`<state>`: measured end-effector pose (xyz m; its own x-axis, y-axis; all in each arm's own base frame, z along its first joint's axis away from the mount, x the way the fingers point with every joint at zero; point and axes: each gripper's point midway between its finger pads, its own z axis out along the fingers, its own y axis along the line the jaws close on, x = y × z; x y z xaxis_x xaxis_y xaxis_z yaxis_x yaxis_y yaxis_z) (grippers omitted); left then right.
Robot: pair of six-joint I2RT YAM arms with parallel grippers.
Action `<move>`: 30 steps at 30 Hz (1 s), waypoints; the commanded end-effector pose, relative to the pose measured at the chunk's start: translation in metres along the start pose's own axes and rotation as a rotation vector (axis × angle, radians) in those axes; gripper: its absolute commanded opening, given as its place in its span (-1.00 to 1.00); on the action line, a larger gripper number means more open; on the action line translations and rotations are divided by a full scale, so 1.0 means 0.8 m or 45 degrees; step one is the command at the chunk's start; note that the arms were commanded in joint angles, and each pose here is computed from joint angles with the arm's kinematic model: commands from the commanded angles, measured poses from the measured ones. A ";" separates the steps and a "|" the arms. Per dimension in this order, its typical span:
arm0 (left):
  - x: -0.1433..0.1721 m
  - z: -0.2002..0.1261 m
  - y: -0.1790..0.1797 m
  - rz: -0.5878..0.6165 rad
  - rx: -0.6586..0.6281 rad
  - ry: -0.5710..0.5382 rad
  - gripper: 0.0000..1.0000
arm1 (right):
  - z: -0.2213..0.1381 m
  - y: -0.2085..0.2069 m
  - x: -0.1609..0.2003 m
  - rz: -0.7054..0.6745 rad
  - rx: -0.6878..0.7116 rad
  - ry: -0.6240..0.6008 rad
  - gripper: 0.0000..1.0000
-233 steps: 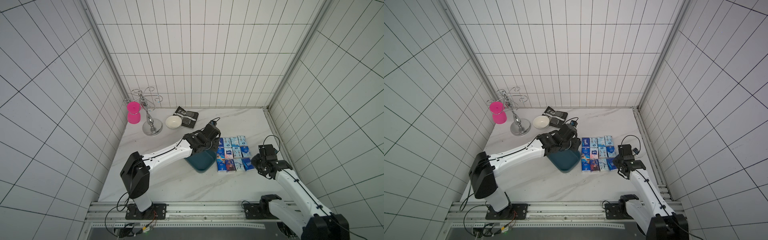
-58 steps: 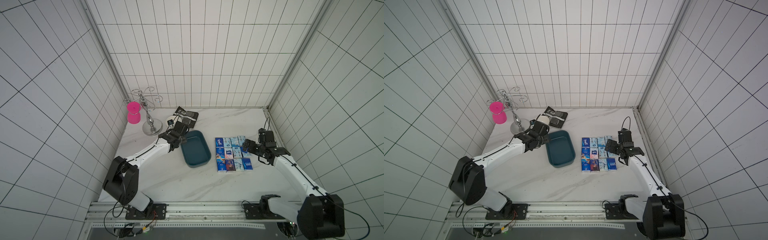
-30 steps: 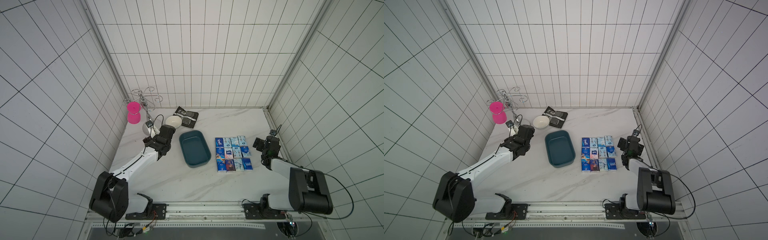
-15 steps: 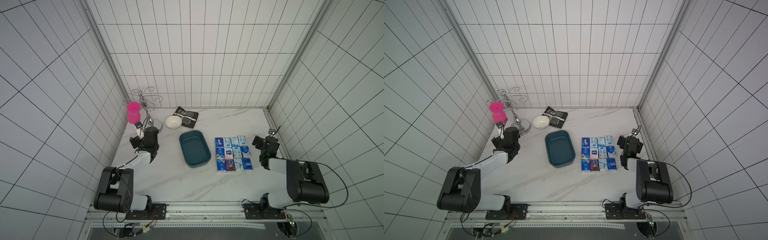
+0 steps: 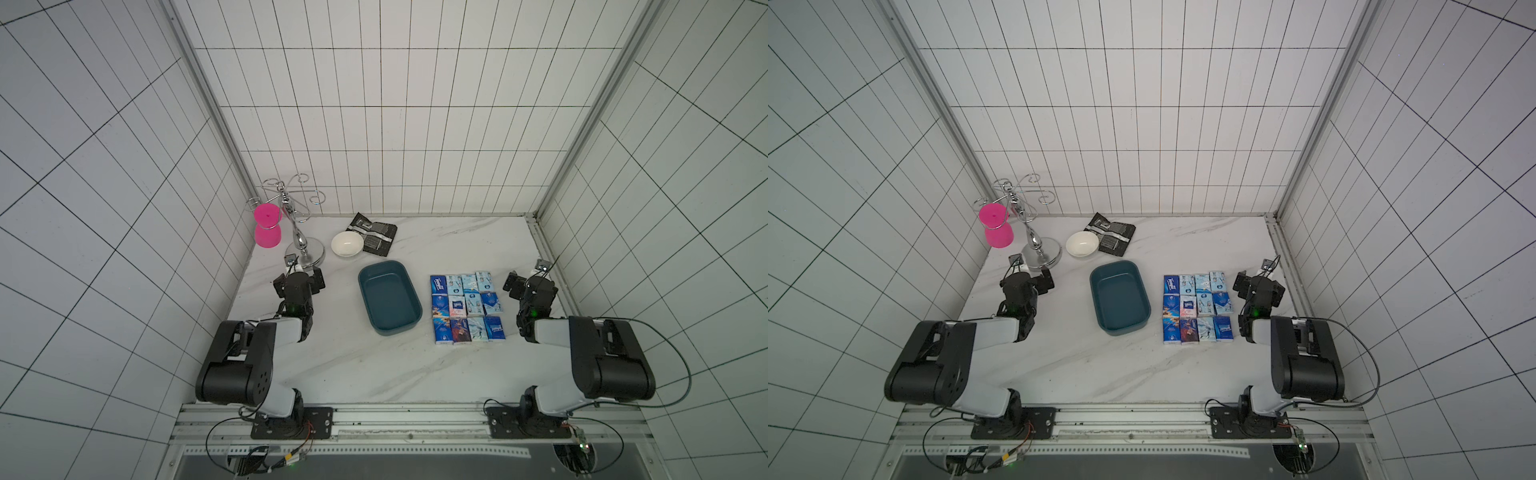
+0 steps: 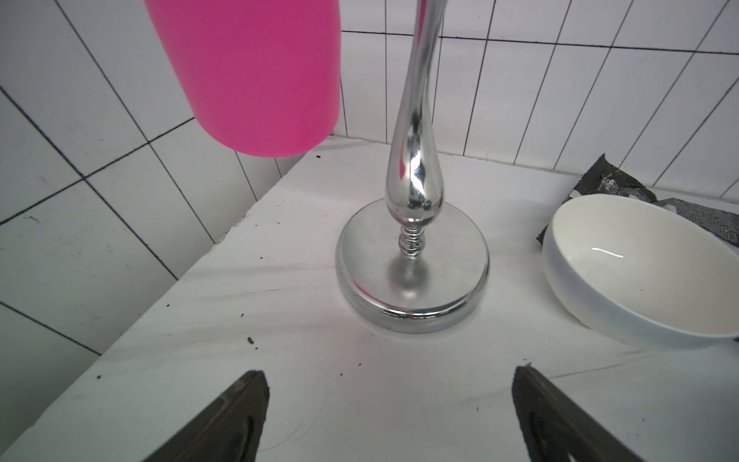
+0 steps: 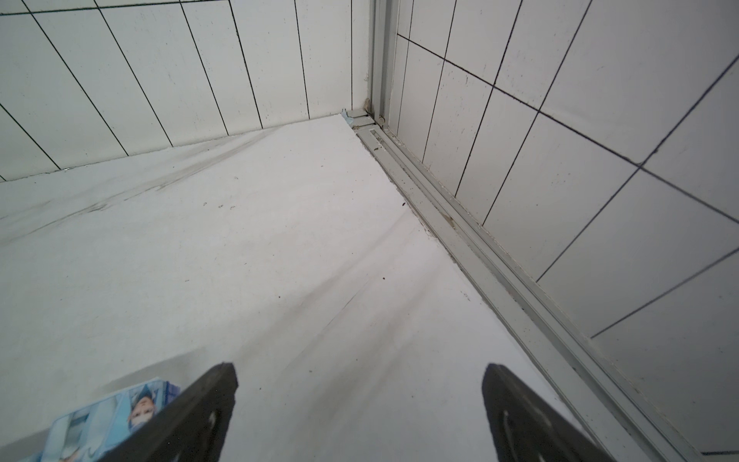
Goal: Take the pocket tissues out of the storage box
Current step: Reset both arms
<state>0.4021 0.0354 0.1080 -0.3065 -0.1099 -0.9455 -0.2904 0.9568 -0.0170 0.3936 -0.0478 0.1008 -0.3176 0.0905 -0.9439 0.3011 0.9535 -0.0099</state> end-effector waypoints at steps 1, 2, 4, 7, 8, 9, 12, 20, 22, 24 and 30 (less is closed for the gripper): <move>-0.012 0.005 -0.014 -0.007 0.132 -0.085 0.97 | -0.002 -0.005 0.004 0.001 0.021 -0.005 0.98; -0.012 0.006 -0.015 -0.011 0.142 -0.090 0.97 | -0.002 -0.006 0.004 0.000 0.021 -0.006 0.98; -0.011 0.007 -0.014 -0.015 0.145 -0.071 0.97 | -0.002 -0.005 0.004 0.000 0.021 -0.006 0.98; -0.011 0.005 -0.013 -0.013 0.139 -0.062 0.96 | -0.002 -0.005 0.004 -0.002 0.019 -0.008 0.98; -0.011 0.005 -0.011 -0.018 0.130 -0.068 0.96 | -0.002 -0.005 0.004 -0.001 0.020 -0.006 0.98; -0.011 0.008 -0.011 -0.022 0.124 -0.056 0.97 | -0.002 -0.004 0.003 -0.002 0.017 -0.008 0.98; -0.011 0.008 -0.010 -0.023 0.124 -0.051 0.96 | -0.002 -0.005 0.003 -0.002 0.019 -0.008 0.98; -0.011 0.007 -0.011 -0.023 0.126 -0.054 0.96 | -0.002 -0.004 0.003 -0.002 0.018 -0.008 0.98; -0.010 0.008 -0.011 -0.023 0.125 -0.051 0.96 | -0.002 -0.005 0.003 -0.001 0.018 -0.008 0.98; -0.011 0.007 -0.011 -0.023 0.126 -0.054 0.96 | -0.002 -0.005 0.003 -0.002 0.019 -0.008 0.98; -0.010 0.011 -0.012 -0.028 0.142 -0.036 0.96 | -0.002 -0.004 0.003 -0.002 0.018 -0.008 0.98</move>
<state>0.4086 0.0299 0.1027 -0.3018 -0.1203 -0.9458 -0.2069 0.9766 -0.0582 0.3941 -0.0477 0.1019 -0.3131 0.0902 -0.9454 0.3007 0.9537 -0.0086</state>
